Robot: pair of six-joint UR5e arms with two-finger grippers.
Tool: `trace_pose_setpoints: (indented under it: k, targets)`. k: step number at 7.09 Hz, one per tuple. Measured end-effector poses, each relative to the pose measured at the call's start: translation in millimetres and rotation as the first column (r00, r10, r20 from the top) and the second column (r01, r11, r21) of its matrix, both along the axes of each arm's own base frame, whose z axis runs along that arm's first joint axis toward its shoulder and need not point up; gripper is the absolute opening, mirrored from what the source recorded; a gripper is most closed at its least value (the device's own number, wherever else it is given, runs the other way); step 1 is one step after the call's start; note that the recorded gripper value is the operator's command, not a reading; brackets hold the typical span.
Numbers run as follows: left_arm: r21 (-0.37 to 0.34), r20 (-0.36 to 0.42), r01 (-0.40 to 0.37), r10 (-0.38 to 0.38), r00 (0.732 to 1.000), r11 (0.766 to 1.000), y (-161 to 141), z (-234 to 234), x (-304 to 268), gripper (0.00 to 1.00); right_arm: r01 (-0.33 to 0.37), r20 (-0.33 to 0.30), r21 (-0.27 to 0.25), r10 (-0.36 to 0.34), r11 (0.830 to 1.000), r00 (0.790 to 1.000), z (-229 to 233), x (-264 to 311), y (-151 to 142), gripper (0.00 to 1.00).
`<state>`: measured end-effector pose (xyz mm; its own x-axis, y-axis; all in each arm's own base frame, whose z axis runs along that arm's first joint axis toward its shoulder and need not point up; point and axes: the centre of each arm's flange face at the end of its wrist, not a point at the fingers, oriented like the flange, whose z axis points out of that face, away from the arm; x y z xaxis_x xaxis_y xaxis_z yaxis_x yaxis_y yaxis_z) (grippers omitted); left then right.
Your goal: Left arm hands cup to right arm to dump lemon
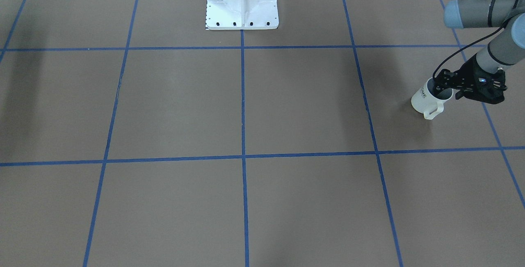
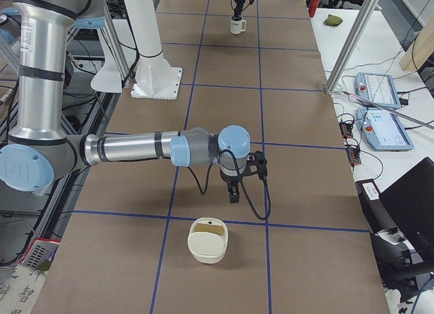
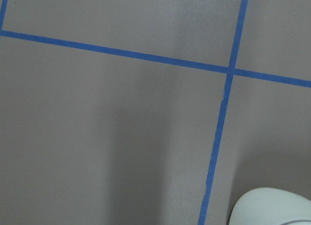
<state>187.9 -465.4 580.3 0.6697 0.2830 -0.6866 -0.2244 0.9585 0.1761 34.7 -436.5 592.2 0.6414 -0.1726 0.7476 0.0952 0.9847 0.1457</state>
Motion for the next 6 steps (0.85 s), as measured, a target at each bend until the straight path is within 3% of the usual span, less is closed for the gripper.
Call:
trace_pose_setpoints:
  k: [3,4,6]
  targets:
    - [-0.023,-0.052,-0.018,0.017,0.998,1.000,1.1,-15.8,2.5,0.00,0.003,0.000,-0.001,-0.003,1.000,1.000,0.0,-1.8,-0.1,1.00]
    - [-0.065,-0.080,-0.024,0.019,0.997,0.998,0.9,-37.5,-0.1,0.00,0.004,0.001,-0.002,-0.004,1.000,1.000,0.0,-2.5,-0.1,1.00]
    - [-0.158,-0.066,0.021,-0.032,0.997,0.987,-7.2,-94.0,-17.4,0.00,0.008,0.006,0.011,-0.008,1.000,1.000,-1.9,-4.8,-1.0,1.00]
